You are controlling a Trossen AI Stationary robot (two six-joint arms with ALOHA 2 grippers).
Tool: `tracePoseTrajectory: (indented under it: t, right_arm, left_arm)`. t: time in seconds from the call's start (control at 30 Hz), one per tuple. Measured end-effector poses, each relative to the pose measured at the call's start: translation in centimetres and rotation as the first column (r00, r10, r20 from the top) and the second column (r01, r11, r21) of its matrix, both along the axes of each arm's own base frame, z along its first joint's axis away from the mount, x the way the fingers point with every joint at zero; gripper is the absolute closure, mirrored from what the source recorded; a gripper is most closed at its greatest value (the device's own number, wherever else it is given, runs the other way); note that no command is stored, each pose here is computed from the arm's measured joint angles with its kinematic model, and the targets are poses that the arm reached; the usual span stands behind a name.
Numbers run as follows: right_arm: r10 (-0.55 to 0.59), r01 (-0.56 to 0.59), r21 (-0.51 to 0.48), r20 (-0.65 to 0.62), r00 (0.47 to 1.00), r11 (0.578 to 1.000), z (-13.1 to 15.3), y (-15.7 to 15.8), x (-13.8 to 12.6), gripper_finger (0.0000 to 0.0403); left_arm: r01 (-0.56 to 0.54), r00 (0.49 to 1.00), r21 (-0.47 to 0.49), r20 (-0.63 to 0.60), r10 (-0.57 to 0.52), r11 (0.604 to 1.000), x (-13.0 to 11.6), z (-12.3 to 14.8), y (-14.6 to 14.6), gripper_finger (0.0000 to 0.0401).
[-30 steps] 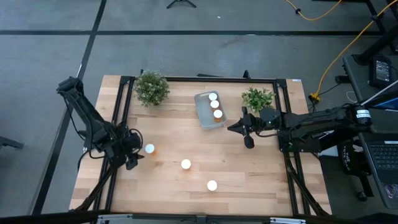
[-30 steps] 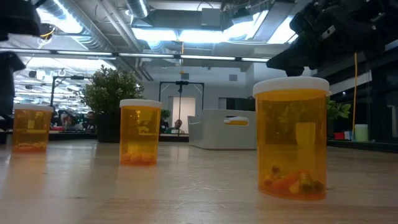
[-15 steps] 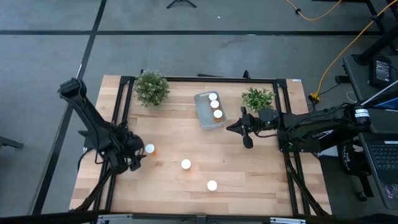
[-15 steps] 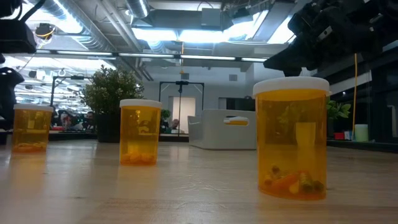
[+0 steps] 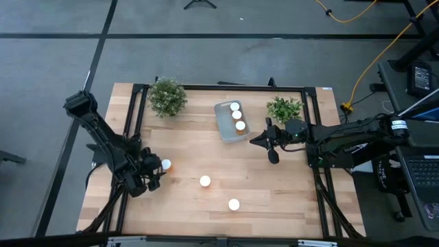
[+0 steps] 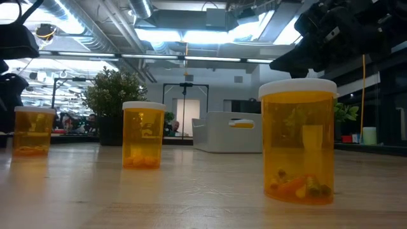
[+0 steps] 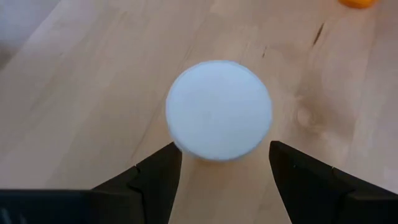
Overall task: Pick and place pill bottles into a basket
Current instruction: Put the orange pill bottle into the gray bin
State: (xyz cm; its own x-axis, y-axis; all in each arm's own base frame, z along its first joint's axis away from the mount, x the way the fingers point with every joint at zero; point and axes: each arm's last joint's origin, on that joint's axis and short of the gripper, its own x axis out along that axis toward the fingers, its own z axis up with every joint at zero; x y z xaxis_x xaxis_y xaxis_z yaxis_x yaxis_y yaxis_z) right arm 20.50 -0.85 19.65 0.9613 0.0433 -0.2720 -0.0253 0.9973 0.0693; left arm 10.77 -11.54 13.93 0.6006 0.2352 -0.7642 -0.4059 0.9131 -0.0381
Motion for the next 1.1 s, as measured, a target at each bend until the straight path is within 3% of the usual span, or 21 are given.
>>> tracePoseTrajectory:
  t: [0.57, 1.1]
  right_arm:
    - [0.000, 0.000, 0.000, 0.000, 1.000, 1.000, 0.00, 0.00, -0.01, 0.0385]
    - [0.000, 0.000, 0.000, 0.000, 1.000, 1.000, 0.00, 0.00, -0.01, 0.0385]
  left_arm:
    - [-0.019, 0.998, 0.049, 0.065, 0.016, 0.999, 0.92, 0.01, 0.18, 0.0164]
    - [-0.025, 0.998, 0.038, 0.066, 0.023, 0.999, 0.95, 0.05, 0.14, 0.0172]
